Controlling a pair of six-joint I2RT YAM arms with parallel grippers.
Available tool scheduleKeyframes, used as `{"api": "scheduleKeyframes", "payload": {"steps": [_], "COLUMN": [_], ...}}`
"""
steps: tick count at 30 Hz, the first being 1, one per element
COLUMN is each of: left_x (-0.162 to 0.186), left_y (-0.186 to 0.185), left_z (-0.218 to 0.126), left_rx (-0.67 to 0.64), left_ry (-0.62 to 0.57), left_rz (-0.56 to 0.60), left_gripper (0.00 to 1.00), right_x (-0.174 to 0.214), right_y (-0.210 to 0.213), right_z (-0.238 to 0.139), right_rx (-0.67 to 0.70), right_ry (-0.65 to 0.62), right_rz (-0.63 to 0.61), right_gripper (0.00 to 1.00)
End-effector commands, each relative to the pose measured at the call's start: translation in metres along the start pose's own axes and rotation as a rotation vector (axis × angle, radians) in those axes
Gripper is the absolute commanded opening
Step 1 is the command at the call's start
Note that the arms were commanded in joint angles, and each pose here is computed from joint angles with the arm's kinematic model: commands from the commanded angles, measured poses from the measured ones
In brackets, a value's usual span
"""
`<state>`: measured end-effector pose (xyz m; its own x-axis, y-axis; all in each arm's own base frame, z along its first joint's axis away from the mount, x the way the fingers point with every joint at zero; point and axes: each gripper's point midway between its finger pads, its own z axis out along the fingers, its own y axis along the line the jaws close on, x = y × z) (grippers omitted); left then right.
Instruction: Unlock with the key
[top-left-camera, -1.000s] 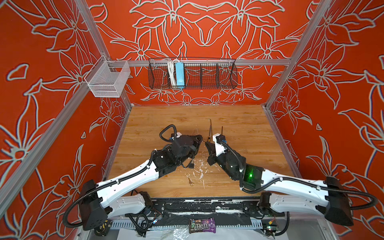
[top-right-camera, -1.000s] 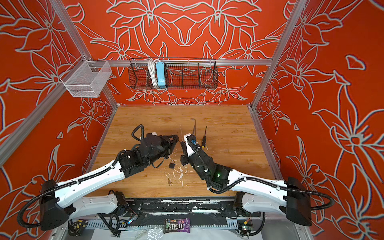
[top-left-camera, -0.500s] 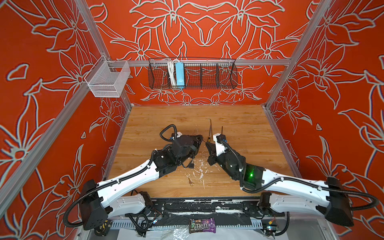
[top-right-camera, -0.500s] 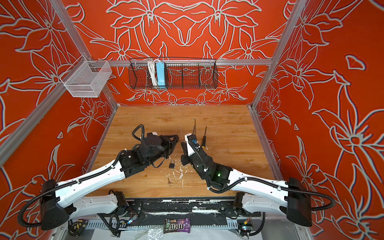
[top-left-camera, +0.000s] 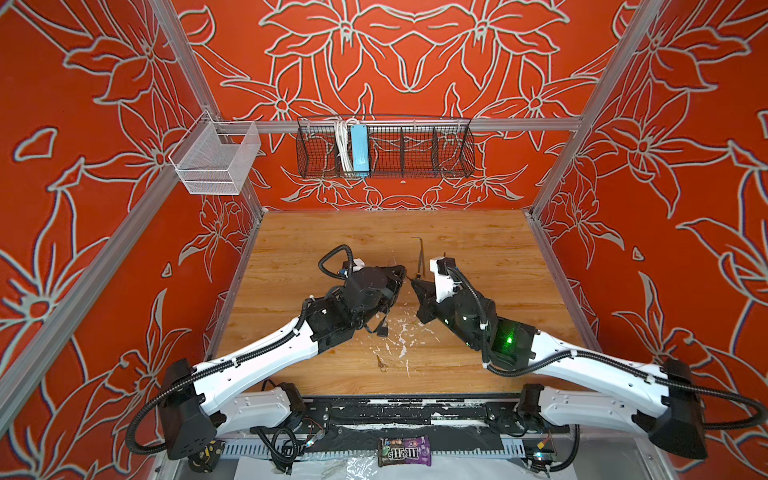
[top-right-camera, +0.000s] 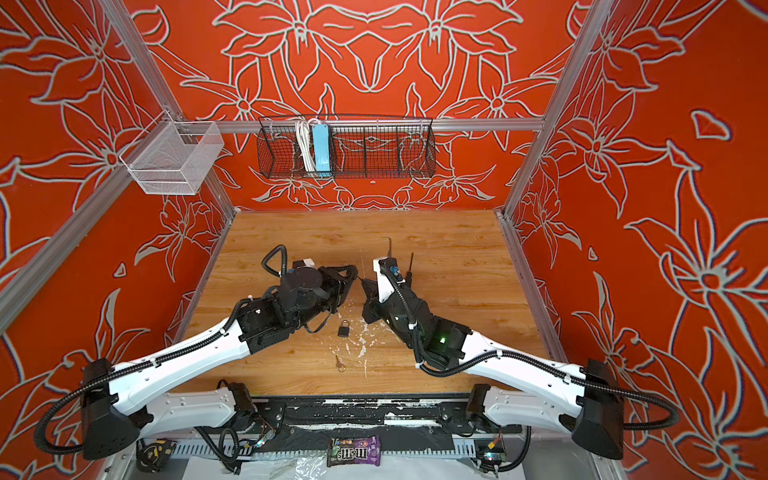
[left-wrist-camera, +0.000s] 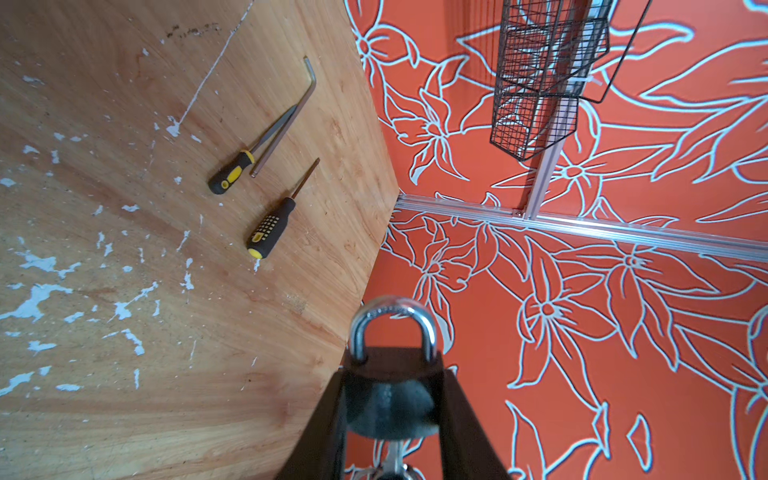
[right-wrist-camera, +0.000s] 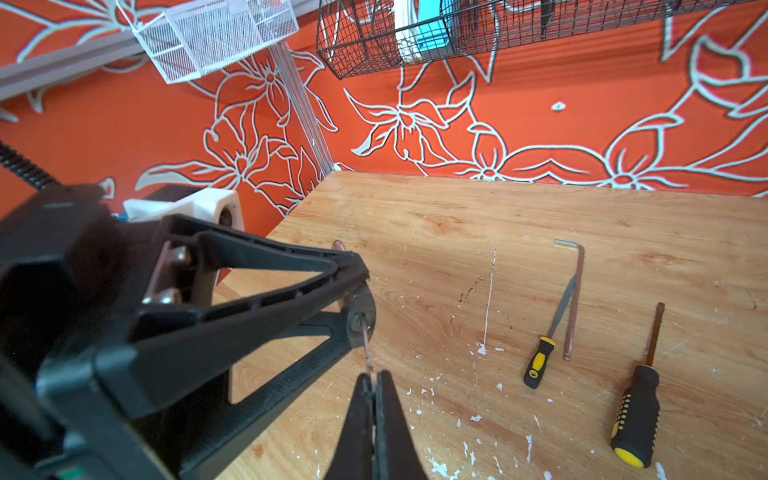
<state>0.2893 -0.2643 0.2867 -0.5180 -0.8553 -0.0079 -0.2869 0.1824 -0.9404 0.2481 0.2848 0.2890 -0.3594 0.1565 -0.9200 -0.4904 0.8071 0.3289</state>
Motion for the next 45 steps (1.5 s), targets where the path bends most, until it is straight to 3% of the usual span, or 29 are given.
{"api": "scheduleKeyframes", "payload": {"steps": [1, 11, 23, 38, 45], "left_x": [0.004, 0.001, 0.007, 0.012, 0.028], "left_y": [-0.015, 0.01, 0.009, 0.005, -0.006], "left_z": [-0.005, 0.003, 0.007, 0.002, 0.0], "left_rx": [0.021, -0.085, -0.065, -0.032, 0.024], "left_ry": [0.009, -0.019, 0.005, 0.048, 0.141], "left_rz": [0.036, 0.063, 0.014, -0.025, -0.056], "left_gripper": [0.0, 0.0, 0.0, 0.0, 0.0], "right_x": [0.0, -0.029, -0.025, -0.011, 0.003], "right_y": [-0.011, 0.016, 0.042, 0.0, 0.022], "right_z": [0.004, 0.001, 0.003, 0.006, 0.013], "right_rx": [0.038, -0.069, -0.172, 0.064, -0.084], "right_ry": [0.05, 0.035, 0.041, 0.044, 0.038], "right_rz": [0.054, 0.051, 0.016, -0.108, -0.192], "right_gripper": [0.0, 0.0, 0.0, 0.0, 0.0]}}
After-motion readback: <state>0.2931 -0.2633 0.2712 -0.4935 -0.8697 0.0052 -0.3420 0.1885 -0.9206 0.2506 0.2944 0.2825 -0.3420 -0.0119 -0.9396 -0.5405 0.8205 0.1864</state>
